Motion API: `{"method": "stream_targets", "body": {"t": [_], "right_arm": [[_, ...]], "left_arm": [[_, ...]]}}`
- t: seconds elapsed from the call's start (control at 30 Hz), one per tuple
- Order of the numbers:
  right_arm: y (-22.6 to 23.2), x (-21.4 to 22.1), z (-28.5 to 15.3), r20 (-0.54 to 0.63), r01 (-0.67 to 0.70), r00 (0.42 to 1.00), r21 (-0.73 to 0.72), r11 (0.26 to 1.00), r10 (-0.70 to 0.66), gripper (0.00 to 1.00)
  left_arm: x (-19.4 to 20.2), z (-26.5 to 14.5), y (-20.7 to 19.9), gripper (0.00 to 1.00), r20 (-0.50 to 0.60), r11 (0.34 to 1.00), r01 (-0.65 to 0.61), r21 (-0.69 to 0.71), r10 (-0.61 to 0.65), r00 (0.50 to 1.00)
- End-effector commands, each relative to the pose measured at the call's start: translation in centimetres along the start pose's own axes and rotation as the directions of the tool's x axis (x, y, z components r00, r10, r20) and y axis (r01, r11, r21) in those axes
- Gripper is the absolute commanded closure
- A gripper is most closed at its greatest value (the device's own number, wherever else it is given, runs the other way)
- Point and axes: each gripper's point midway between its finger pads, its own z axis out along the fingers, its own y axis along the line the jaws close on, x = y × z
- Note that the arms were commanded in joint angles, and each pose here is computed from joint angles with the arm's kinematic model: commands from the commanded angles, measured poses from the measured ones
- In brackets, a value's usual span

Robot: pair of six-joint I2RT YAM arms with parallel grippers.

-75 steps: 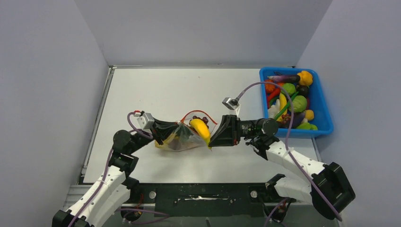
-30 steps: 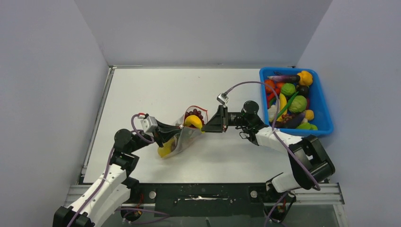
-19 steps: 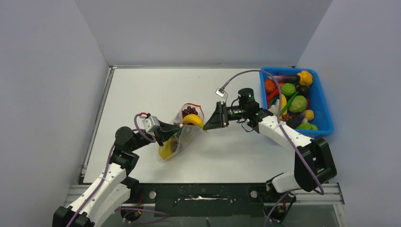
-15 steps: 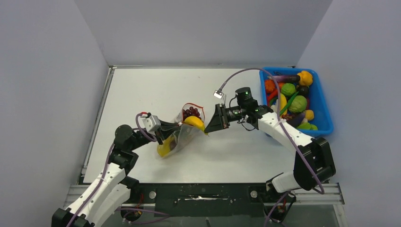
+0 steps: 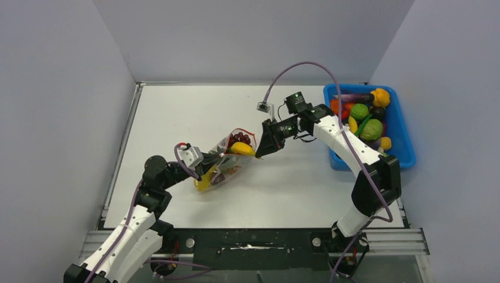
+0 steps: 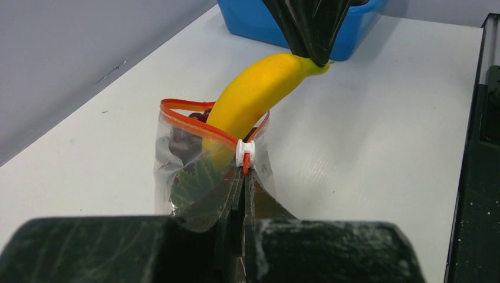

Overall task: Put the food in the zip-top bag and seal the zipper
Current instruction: Place the fake fruit in the zipper food storage bag.

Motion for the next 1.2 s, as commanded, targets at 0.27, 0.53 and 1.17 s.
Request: {"method": "stream_targets", "body": {"t": [0.27,0.53,1.17], "right_arm": [[3.2,-0.9,-0.2,-0.053,0.22,0.97,-0.207,0.953,-0.236,0.99],[5.5,-1.1,-0.7,-0.003,0.236,0.969,-0.29,0.927,-0.247,1.0],[1.8,-2.0,3.4,-0.18,0.135,0.969,-0.19,0.972,-0.17,1.0]], "left_arm": [[-1.7,0.0,-1.0,1.0,0.039,0.994,-0.075,0.074,0.072,0.997],[-3.7,-0.4,-3.0,1.0,0.137,0.966,-0.188,0.176,0.165,0.977],[-4.9,-1.1,-4.4,1.0,0.224,0.918,-0.325,0.227,0.276,0.935]]}}
